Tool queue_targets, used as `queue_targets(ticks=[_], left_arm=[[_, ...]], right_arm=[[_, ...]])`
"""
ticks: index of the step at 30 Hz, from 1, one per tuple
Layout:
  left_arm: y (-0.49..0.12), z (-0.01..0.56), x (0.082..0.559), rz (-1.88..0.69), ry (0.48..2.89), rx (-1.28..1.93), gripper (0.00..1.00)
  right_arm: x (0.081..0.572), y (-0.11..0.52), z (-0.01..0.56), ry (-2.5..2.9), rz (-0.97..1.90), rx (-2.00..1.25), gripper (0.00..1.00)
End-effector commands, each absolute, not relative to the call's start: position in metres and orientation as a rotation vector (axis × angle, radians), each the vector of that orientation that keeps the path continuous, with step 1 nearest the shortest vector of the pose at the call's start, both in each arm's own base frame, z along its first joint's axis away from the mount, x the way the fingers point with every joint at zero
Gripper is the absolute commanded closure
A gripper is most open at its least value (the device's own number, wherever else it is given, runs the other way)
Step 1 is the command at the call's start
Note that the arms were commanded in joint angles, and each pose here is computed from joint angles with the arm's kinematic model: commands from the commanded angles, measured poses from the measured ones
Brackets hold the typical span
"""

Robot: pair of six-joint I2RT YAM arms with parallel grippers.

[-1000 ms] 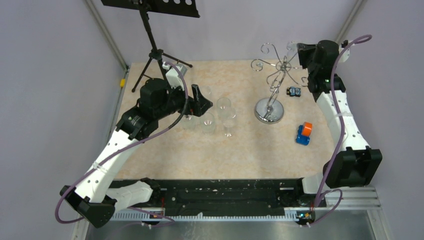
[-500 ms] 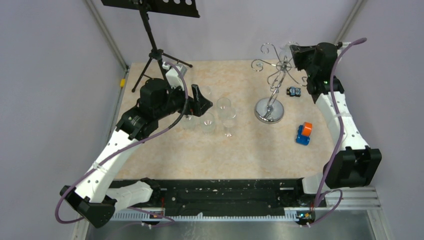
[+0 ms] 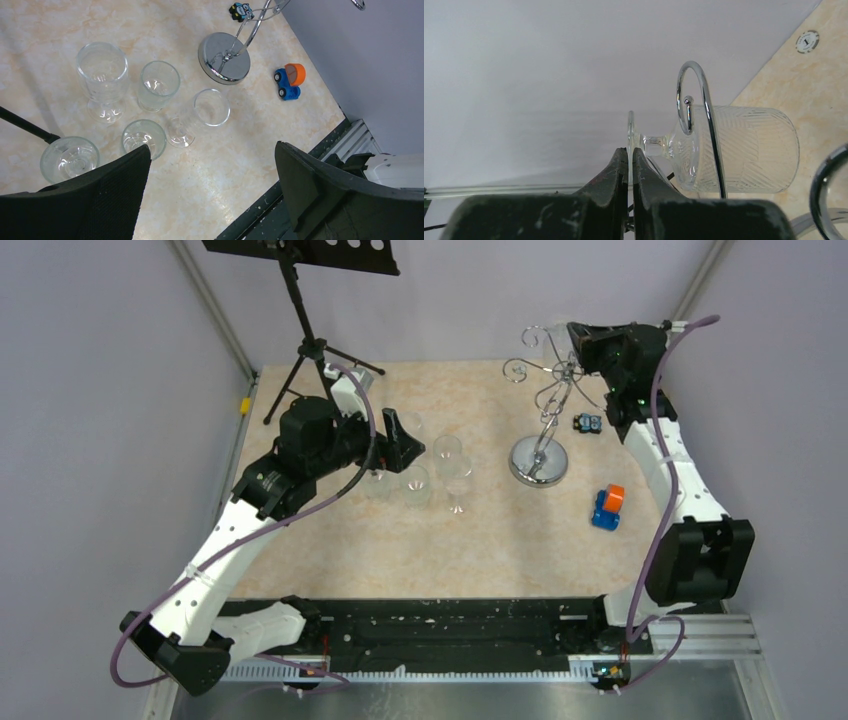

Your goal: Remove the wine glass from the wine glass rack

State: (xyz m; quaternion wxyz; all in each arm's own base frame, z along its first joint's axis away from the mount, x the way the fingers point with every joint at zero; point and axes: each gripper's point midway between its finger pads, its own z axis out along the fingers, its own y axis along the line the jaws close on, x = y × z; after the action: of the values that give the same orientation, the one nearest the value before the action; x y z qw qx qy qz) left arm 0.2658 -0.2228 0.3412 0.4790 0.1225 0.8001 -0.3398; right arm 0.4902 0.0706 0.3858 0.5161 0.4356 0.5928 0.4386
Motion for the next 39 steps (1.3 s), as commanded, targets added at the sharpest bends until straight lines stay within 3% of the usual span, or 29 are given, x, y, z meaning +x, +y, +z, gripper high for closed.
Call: queue_targets(ticks=[1, 20, 39], left_arm=[[-0.223, 0.356, 0.267, -0.848, 1.885, 0.292, 0.03], [-0.221, 0.358, 0.267, -0.847, 1.884, 0.283, 0.03], [-0.221, 0.369, 0.270, -0.868, 1.852, 0.230, 0.03]], right_arm=[[0.488, 0.074, 0.449, 1.232, 1.202, 0.902, 1.00], [0.488, 0.075, 0.506, 1.090, 1.200, 0.580, 1.00], [0.435, 0.097, 0.577, 0.986, 1.357, 0.360, 1.00]])
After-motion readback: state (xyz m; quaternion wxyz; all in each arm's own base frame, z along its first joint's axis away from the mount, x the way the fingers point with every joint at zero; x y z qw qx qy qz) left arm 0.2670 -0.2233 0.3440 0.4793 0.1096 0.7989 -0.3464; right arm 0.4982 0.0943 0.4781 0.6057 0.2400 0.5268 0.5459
